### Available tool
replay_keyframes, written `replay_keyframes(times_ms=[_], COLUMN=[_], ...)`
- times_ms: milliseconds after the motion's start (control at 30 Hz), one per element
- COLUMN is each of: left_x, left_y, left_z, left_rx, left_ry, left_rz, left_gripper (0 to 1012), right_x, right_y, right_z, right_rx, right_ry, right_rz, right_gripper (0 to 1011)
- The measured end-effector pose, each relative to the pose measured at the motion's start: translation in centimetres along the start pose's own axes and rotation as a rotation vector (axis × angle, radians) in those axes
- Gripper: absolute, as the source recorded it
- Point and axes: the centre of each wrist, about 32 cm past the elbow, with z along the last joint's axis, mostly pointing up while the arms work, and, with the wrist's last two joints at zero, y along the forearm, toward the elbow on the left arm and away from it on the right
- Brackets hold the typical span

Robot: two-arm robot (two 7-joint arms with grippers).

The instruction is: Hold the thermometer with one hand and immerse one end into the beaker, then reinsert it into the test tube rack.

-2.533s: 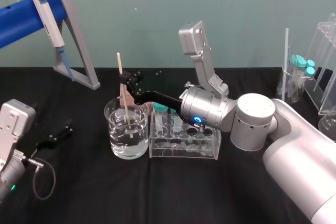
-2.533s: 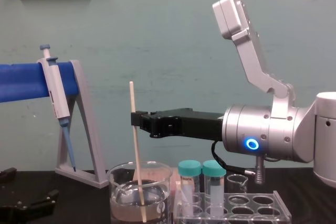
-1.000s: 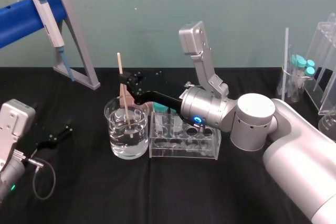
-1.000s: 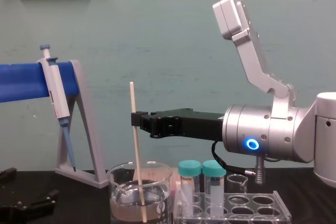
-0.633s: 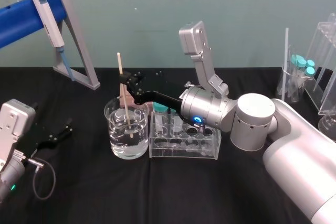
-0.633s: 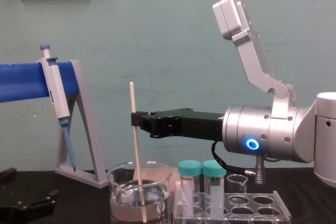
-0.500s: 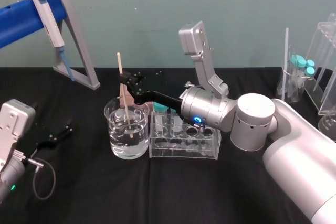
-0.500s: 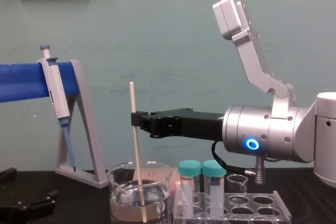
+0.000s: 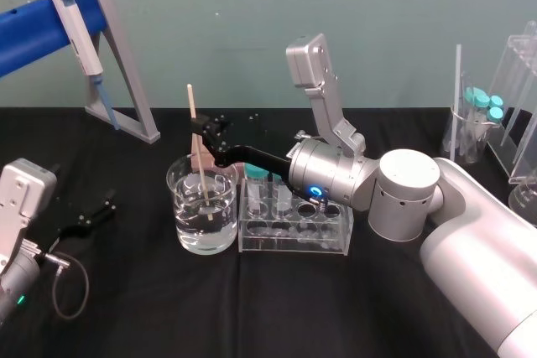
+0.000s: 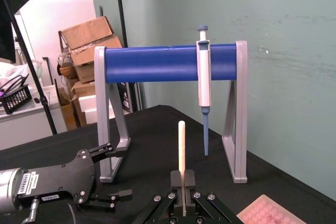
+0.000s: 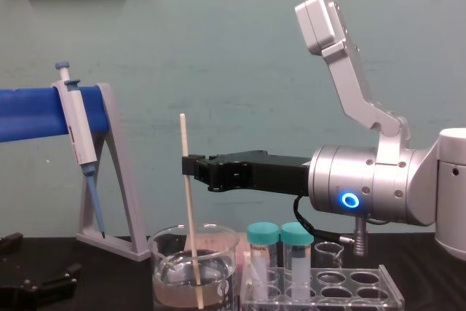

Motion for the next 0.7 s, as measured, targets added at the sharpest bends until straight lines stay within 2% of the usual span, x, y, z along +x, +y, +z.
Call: replay_keyframes(times_ms=[700], left_x=[0.00], left_y=[0.00], left_z=[0.00], left_rx=[0.000], left_ry=[0.000], left_rz=[0.000], left_gripper=[1004], right_x=[0.00], right_y=[0.00], right_z=[0.00], right_rx=[0.000], right_ry=[0.000], right_rz=[0.000], right_gripper=[30])
